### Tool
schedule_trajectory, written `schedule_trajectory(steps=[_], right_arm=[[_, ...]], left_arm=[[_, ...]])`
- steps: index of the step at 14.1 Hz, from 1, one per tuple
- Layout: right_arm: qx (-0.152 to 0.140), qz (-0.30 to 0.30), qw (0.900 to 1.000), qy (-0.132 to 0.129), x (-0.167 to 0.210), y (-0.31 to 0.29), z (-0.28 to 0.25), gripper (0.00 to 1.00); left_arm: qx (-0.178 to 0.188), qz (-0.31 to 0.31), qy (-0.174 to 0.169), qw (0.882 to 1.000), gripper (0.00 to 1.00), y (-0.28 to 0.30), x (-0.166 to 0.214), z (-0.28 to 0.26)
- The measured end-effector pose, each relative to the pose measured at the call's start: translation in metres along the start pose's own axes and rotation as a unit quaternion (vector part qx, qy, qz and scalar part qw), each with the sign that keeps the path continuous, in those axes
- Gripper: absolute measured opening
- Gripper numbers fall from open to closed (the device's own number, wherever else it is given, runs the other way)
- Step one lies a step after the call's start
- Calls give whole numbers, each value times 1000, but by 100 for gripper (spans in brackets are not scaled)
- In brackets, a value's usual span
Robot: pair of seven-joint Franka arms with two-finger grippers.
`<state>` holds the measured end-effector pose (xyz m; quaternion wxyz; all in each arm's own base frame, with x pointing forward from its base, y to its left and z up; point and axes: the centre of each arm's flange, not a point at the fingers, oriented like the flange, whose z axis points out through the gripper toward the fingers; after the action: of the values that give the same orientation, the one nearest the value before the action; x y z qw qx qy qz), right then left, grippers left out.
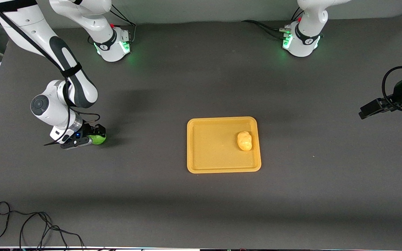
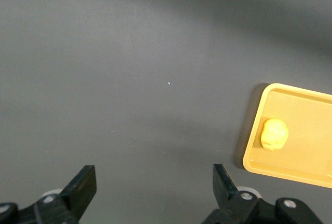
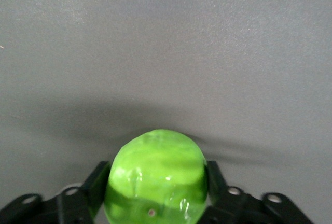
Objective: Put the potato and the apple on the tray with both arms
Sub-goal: 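Close the right gripper on the green apple and lift it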
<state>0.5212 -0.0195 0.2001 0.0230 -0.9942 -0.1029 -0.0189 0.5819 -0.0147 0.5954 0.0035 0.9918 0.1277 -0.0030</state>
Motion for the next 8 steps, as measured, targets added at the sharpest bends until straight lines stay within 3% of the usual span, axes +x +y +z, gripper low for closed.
schedule_trajectory(steps=[4,8], right_arm=[[16,-7,1000,-19,32,2,-29,74],[30,-21,999,-20,96,5,-121,74]], left_arm=[[2,-3,0,1000,100,-4,1,1],[5,11,-8,1000,100,-10,2,9]])
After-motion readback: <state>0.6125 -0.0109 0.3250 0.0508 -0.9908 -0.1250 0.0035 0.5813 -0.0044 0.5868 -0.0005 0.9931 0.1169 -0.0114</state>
